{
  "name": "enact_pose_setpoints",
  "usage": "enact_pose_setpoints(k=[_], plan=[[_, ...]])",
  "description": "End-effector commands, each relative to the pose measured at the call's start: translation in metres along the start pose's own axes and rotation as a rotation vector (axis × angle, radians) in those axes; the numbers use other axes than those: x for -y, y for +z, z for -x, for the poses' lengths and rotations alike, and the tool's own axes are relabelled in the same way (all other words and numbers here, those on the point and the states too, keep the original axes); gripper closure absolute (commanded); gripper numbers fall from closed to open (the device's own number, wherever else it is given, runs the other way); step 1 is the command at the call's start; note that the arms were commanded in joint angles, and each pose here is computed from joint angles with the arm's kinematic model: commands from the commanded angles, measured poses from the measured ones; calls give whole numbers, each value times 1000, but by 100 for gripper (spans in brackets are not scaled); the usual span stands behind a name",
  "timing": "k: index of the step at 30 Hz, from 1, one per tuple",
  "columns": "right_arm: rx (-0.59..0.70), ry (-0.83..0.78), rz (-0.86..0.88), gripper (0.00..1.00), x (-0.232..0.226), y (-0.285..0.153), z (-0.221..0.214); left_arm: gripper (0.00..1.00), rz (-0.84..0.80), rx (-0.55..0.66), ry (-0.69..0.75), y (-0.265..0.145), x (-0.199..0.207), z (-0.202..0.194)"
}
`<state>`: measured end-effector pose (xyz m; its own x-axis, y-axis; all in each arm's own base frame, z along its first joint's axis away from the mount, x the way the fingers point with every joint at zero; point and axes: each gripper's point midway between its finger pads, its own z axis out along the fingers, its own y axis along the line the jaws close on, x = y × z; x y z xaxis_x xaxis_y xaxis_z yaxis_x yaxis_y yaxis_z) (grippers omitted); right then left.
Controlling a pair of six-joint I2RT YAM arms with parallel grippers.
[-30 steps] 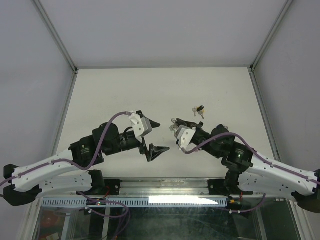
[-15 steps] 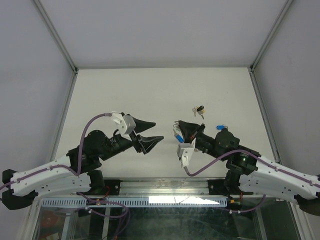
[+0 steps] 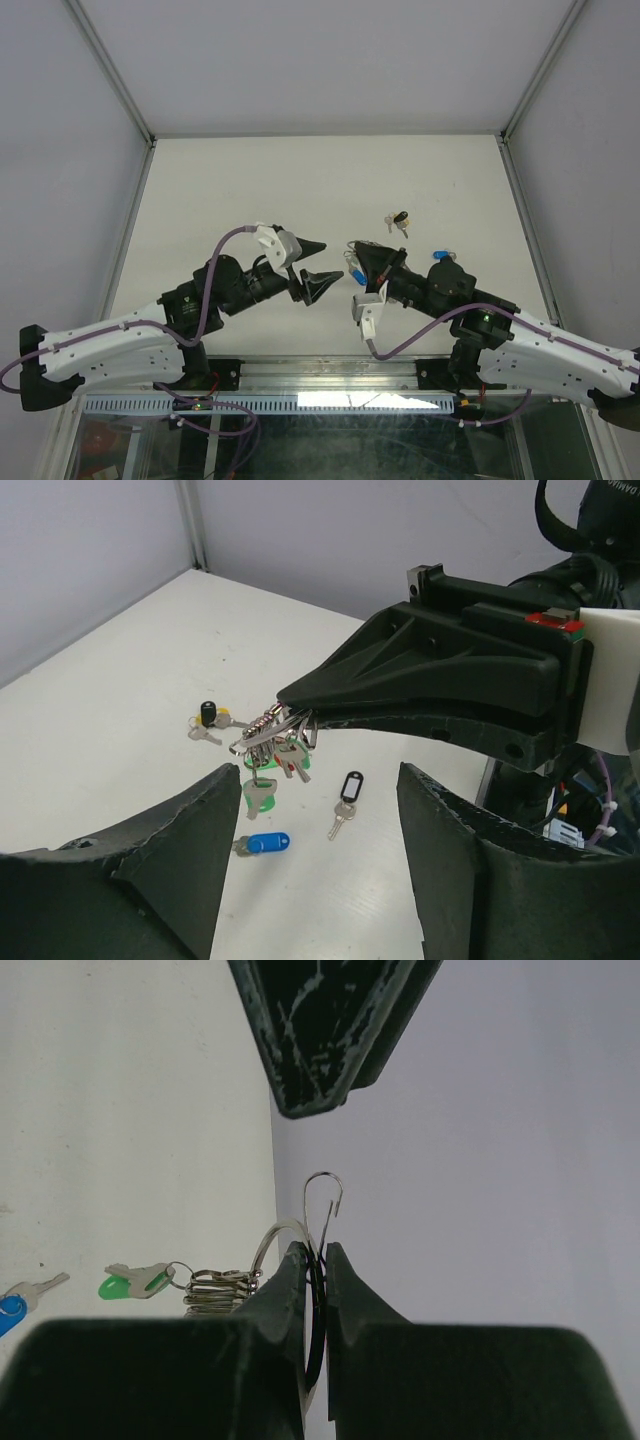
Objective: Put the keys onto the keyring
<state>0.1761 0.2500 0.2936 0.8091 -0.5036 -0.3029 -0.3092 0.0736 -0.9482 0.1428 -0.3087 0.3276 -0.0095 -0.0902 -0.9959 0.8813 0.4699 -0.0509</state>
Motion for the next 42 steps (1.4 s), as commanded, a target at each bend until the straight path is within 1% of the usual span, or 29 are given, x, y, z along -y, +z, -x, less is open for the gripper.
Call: enact_pose_setpoints(k=[1,5,7,9,13,20,25,35,37,42], plan=[[50,-17,-90,100,34,-4,14,39,7,99,28,6,-1,35],[68,-37,-81,100,33,-4,18,43,27,96,25,12,-4,36],[80,-47,-76,100,32,-5,20,46,28,99,23,14,-4,37],[91,-51,-73,100,33,-5,23,52,39,104,19,15,-5,38],[107,-64,-71,100,33,-5,26,56,38,109,17,17,-5,40],[120,-68,-80,100,36,-6,30,57,8,87,5,22,2,33],[126,-70,-85,100,38,-7,31,58,25,60,0,25,-1,26],[136,-75,-89,100,39,-8,34,66,60,10,0,32,-6,16],[138,-74,-88,100,39,-8,34,69,61,9,0,33,-6,17],[142,-74,-91,100,40,-9,35,83,42,5,5,35,-3,17]])
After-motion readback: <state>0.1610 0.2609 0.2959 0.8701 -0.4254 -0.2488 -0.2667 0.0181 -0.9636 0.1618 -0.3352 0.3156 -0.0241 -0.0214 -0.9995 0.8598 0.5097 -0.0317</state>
